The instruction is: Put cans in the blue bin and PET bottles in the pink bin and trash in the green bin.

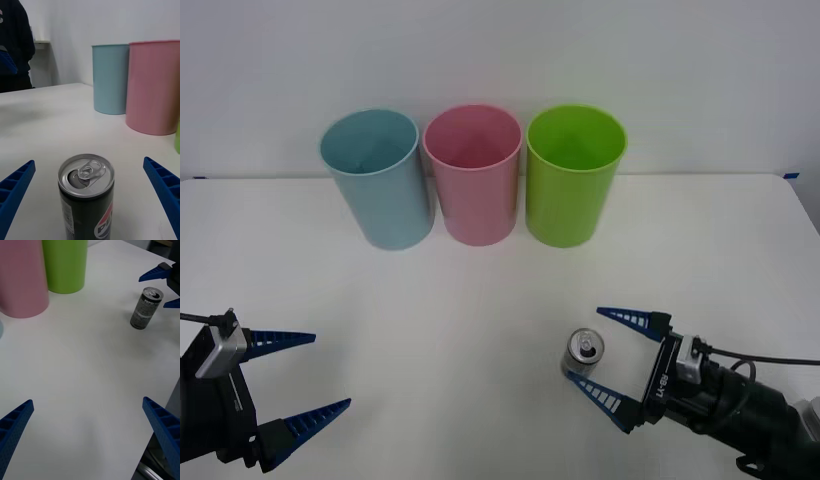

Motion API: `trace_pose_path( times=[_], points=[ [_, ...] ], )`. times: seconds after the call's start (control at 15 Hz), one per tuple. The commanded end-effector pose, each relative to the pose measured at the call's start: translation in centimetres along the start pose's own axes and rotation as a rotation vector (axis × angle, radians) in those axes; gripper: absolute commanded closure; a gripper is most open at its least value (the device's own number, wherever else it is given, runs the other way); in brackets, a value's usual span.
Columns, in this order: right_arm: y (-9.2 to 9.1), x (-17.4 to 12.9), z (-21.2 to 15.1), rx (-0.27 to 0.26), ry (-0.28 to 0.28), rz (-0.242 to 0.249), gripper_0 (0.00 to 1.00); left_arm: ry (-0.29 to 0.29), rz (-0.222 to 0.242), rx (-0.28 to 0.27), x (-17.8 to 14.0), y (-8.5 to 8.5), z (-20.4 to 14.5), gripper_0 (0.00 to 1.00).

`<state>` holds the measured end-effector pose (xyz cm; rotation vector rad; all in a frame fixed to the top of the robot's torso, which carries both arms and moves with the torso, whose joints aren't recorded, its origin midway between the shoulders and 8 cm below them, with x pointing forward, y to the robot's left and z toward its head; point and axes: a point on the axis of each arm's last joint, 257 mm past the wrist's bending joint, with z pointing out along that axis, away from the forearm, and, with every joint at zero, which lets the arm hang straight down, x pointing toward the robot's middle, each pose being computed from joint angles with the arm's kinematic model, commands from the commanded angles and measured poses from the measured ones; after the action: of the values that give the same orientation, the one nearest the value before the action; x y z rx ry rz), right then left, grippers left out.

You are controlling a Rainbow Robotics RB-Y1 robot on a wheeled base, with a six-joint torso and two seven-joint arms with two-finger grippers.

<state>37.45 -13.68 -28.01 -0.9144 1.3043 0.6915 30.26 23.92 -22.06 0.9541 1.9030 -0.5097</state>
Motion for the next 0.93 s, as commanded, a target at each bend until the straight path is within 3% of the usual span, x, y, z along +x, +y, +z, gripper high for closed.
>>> trace_pose_path(
  times=[0.07, 0.4, 0.93],
  points=[
    [-0.1, 0.6, -0.3, 0.010, 0.007, 0.005, 0.00, 0.000, 0.000, 0.000, 0.0, 0.0, 0.0, 0.00],
    [0.1, 1.5, -0.5, 0.016, 0.018, -0.002, 0.00, 0.000, 0.000, 0.000, 0.0, 0.0, 0.0, 0.00],
    [-0.1, 3.2, 0.3, 0.027, 0.081, -0.034, 0.00, 0.000, 0.000, 0.000, 0.0, 0.0, 0.0, 0.00]
  ],
)
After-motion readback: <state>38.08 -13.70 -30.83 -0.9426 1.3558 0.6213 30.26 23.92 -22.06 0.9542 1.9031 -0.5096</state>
